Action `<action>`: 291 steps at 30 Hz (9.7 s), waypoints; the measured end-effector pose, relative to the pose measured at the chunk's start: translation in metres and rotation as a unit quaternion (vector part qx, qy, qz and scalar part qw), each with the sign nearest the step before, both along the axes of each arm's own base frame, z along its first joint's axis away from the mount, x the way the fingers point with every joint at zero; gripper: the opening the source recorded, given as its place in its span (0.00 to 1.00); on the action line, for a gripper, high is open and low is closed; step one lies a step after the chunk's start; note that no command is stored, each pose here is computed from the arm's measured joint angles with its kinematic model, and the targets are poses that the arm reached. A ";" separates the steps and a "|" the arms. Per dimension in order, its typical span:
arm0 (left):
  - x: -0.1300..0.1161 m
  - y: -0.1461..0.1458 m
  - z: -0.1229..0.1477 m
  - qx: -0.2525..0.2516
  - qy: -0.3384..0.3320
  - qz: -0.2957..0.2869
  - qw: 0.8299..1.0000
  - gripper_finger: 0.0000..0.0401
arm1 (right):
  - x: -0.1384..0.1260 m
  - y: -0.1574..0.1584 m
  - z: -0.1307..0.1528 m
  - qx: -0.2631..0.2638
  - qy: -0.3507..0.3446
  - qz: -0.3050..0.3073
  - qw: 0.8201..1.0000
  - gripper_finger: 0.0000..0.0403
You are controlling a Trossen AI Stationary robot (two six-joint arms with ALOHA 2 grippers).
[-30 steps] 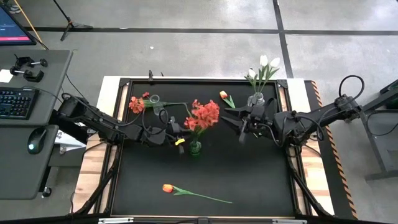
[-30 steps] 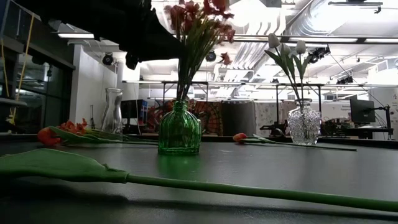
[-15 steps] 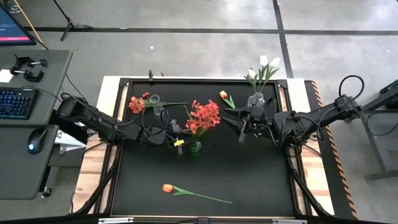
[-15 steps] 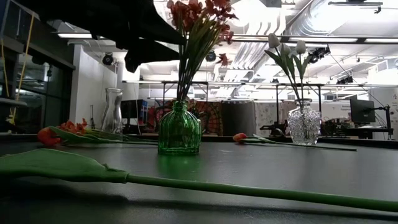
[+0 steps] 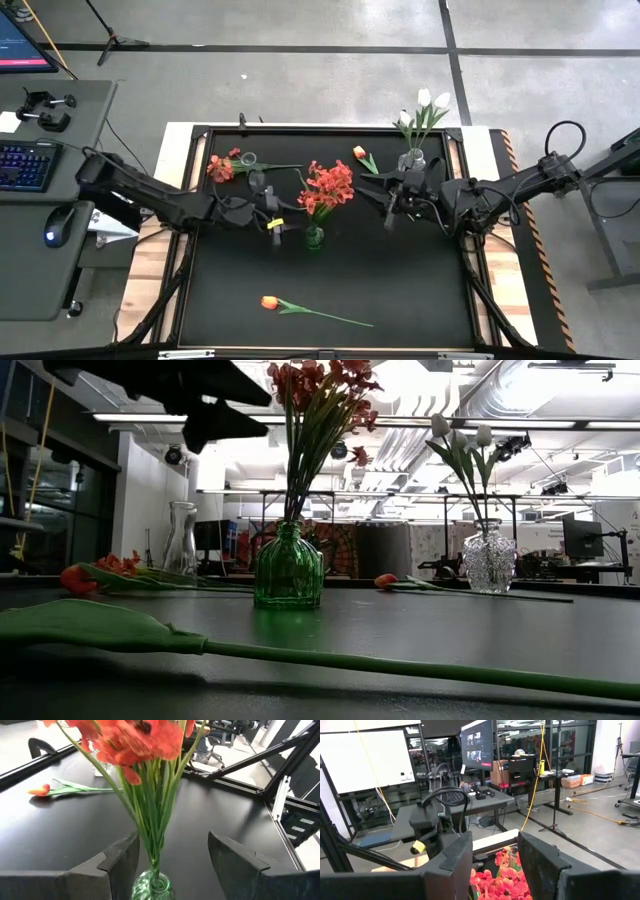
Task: Sort flowers into vase by color
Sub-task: Put the orange flowers into the green vase
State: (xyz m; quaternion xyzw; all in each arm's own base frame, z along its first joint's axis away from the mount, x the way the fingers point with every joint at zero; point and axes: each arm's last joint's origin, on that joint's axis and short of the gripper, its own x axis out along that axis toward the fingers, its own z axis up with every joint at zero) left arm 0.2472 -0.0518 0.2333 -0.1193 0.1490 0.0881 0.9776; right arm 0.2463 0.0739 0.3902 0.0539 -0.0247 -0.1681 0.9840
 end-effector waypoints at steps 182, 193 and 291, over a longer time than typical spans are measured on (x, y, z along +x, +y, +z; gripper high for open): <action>0.115 -0.021 0.245 0.784 0.139 -0.133 0.590 0.00 | 0.008 -0.009 0.019 0.512 -0.215 0.159 0.816 0.36; 0.132 -0.016 0.230 0.776 0.147 -0.145 0.596 0.00 | 0.008 -0.010 0.018 0.512 -0.219 0.149 0.817 0.31; 0.003 0.011 0.180 0.044 -0.277 -0.078 0.957 0.67 | 0.106 -0.006 -0.010 0.025 -0.186 0.174 0.967 0.00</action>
